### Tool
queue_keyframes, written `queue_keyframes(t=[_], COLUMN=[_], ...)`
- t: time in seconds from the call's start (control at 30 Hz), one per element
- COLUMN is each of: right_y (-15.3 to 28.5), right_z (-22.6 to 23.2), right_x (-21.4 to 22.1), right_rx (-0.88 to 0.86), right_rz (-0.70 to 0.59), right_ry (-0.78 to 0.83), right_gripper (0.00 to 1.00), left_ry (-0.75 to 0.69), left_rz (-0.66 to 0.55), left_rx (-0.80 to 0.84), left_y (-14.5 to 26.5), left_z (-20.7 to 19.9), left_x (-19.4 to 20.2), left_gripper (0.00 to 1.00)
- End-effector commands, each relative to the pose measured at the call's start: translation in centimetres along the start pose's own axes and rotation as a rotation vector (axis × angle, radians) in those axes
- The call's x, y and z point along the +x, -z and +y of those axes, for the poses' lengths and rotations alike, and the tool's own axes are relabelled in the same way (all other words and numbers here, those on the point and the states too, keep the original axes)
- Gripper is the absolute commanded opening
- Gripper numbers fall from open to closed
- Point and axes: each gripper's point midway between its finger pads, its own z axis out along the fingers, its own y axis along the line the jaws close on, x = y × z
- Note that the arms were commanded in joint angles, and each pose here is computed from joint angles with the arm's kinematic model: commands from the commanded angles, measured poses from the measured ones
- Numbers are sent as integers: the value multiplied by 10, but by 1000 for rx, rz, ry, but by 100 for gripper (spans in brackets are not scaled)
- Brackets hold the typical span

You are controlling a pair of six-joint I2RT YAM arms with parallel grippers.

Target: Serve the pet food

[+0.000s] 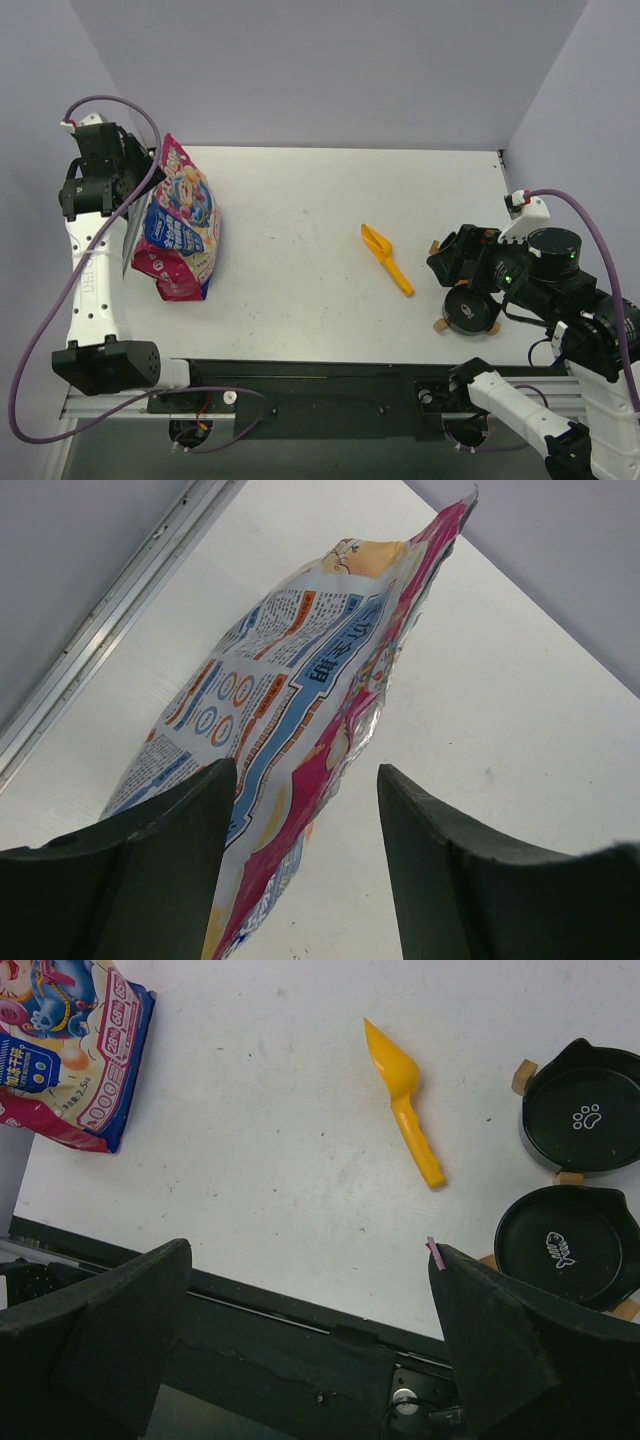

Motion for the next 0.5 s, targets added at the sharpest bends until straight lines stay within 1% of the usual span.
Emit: queue_keyframes(t=[0.0, 0.13, 0.27, 0.37, 0.4, 0.47], right_y=[-5, -4, -3, -5, -6, -9], right_z=[1, 3, 3, 2, 1, 0], right_x=[-7, -9, -10, -9, -8, -6], right_rx=[2, -5, -4, 4, 8, 15], right_rz=[-27, -31, -35, -30, -27, -17], right_ry=[2, 2, -1, 0, -1, 0], right_gripper=[100, 100, 100, 100, 100, 100], left_ry=[-2, -5, -24, -59, -80, -133], left_rz=[-72, -68, -48, -27, -35, -34], left_rx=[81, 102, 83, 83, 72, 47], left_y=[-16, -36, -53, -63, -63, -64], left_z=[-22, -36, -40, -47, -52, -58], left_x=[-24, -29, -26, -19, -19, -14], left_gripper=[69, 66, 64, 56, 56, 50])
